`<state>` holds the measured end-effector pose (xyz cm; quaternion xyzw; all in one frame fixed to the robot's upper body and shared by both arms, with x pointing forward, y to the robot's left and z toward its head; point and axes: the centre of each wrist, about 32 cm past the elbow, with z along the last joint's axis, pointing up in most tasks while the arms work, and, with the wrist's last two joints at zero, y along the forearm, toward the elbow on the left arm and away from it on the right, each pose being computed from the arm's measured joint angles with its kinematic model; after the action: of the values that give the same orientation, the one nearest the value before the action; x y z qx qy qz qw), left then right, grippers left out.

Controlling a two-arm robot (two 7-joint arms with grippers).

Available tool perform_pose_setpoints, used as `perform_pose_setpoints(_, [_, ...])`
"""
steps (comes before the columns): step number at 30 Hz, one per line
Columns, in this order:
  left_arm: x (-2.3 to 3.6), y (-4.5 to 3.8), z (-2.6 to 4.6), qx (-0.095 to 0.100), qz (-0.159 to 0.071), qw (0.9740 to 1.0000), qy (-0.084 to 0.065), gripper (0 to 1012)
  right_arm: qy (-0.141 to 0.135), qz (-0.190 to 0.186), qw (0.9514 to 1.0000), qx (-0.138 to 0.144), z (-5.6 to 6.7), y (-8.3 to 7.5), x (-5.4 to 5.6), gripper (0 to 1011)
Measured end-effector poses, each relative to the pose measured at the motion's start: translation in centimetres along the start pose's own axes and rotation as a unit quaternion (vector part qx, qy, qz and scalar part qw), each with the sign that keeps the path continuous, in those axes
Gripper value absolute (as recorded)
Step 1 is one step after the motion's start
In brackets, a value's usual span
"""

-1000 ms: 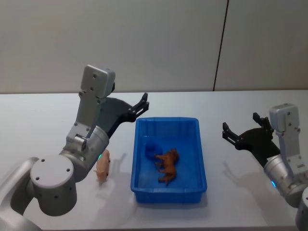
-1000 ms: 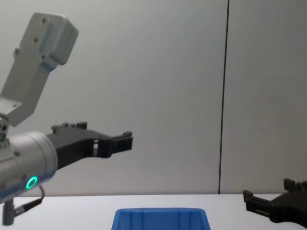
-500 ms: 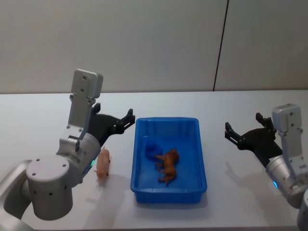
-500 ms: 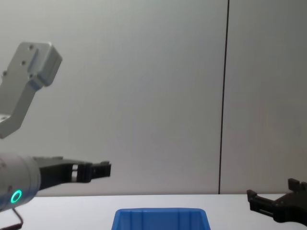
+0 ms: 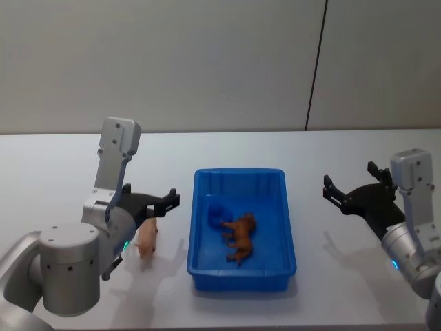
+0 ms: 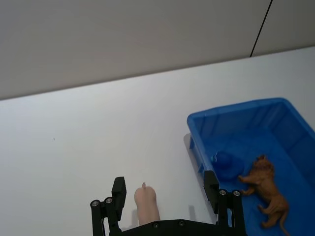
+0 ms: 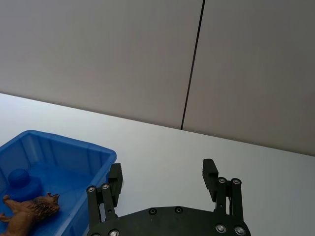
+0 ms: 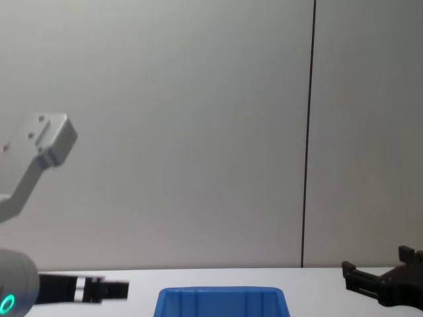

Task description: Pick up the two dolls from the table and place them into the box.

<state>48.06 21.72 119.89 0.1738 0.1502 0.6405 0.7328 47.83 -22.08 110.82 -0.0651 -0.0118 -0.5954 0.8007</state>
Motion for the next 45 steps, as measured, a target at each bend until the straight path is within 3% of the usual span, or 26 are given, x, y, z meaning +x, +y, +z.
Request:
perform_pose_setpoints(7, [0.49,-0.72,-0.75,0.045,0.006,0.999,0.003,1001,0.0,0.0,1.0,0.0,0.0,0.0,0.0,1001])
perform_pose_setpoints(17, [1.14,-1.7,-1.85,0.089,0.007,0.996,-0.001,1001,0.0,-0.001,1.0,0.0,0.0,0.0,0.0,1001])
perform_pose_setpoints(38, [2.17,-3.99,-2.65,0.132,0.011,0.9907,-0.034,1001,0.0,-0.001,1.0,0.0,0.0,0.0,0.0,1001])
perform_pose_setpoints(45, [2.39,-4.83,-2.77,0.14,0.013,0.989,-0.046,867,0.0,-0.001,1.0,0.0,0.0,0.0,0.0,1001])
